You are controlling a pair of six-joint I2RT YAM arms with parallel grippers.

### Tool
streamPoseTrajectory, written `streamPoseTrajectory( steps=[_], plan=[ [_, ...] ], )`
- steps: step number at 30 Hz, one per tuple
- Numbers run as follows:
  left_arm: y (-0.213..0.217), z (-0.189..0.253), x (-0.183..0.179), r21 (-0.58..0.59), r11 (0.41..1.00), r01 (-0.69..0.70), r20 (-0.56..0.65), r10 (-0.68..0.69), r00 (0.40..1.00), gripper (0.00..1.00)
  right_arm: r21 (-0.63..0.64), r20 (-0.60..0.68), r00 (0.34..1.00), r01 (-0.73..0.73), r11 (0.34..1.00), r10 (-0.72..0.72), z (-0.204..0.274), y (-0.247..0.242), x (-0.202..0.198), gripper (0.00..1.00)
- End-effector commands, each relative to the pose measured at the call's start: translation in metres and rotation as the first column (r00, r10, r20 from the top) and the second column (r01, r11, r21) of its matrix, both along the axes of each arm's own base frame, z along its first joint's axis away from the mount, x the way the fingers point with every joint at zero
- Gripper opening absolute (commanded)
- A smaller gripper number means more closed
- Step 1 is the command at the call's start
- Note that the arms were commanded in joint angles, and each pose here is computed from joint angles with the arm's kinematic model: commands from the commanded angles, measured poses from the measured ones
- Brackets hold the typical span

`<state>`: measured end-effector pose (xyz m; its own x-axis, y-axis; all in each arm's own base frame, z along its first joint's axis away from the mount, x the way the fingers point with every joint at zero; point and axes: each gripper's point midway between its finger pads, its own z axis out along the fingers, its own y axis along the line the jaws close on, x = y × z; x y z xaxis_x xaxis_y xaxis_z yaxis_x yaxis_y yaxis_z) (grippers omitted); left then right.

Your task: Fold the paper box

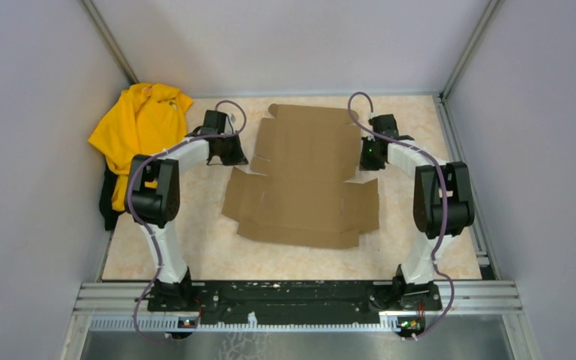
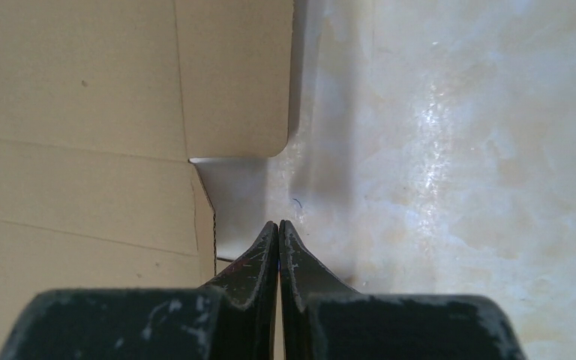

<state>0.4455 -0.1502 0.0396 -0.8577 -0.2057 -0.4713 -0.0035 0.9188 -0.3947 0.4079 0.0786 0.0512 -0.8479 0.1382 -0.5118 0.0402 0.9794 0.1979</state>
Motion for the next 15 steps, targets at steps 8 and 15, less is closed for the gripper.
streamPoseTrajectory(
  steps=[8, 15],
  plan=[
    [-0.048, 0.028, 0.010, -0.089, 0.988, 0.124, 0.100, -0.115, 0.988, 0.00, 0.114, 0.065, 0.994, -0.092, 0.989, 0.085, 0.016, 0.031, 0.018, 0.00],
    [-0.061, 0.035, 0.006, -0.102, 0.984, 0.146, 0.107, -0.135, 0.985, 0.00, 0.130, 0.079, 0.991, -0.113, 0.985, 0.104, 0.024, 0.040, 0.020, 0.00]
  ],
)
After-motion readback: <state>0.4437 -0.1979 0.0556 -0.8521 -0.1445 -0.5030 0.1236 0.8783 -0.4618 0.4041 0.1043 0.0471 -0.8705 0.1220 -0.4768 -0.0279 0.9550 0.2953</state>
